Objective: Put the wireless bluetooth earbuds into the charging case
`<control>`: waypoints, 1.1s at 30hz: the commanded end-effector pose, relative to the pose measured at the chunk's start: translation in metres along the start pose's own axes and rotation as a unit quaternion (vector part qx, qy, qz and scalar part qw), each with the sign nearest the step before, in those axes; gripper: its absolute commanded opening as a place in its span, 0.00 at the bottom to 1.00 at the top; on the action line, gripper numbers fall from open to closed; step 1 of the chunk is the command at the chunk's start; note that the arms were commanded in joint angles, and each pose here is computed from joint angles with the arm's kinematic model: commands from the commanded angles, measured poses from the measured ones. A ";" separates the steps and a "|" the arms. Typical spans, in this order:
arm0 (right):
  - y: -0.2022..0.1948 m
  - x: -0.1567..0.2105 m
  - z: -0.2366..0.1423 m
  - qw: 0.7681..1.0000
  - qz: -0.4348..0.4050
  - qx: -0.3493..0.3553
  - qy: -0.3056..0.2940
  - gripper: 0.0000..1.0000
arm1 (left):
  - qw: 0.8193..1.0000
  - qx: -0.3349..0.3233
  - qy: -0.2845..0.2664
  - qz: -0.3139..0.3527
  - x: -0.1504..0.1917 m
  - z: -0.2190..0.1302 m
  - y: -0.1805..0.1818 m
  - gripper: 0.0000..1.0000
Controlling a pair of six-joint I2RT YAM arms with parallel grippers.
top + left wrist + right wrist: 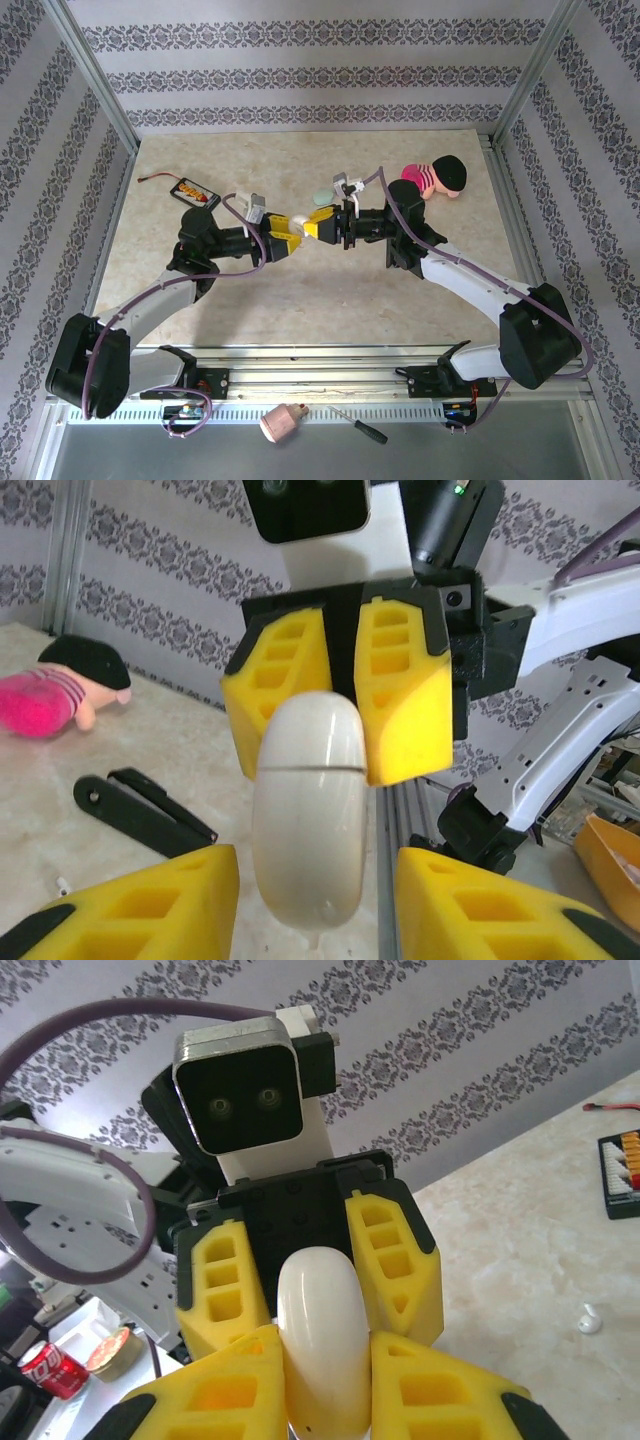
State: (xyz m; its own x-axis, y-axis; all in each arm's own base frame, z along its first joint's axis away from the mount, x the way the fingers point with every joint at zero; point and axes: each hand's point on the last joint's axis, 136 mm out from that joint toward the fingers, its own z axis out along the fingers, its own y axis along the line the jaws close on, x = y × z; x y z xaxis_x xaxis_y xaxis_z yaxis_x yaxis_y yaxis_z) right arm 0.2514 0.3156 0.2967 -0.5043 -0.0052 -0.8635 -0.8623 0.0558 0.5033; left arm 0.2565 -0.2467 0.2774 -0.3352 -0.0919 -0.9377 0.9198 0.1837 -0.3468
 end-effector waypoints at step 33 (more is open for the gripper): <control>0.011 0.037 0.010 0.983 -0.083 0.034 0.162 0.11 | 0.992 0.053 0.098 0.063 0.035 0.010 -0.025 0.28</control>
State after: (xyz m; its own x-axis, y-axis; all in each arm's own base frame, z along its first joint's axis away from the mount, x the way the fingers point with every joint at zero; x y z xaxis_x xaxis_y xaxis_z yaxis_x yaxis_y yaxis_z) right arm 0.2217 0.3257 0.2673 -0.3833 -0.3286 -0.8632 -0.9223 0.0871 0.3764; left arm 0.2304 -0.2596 0.2444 -0.2911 0.1241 -0.9486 0.9527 0.1277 -0.2757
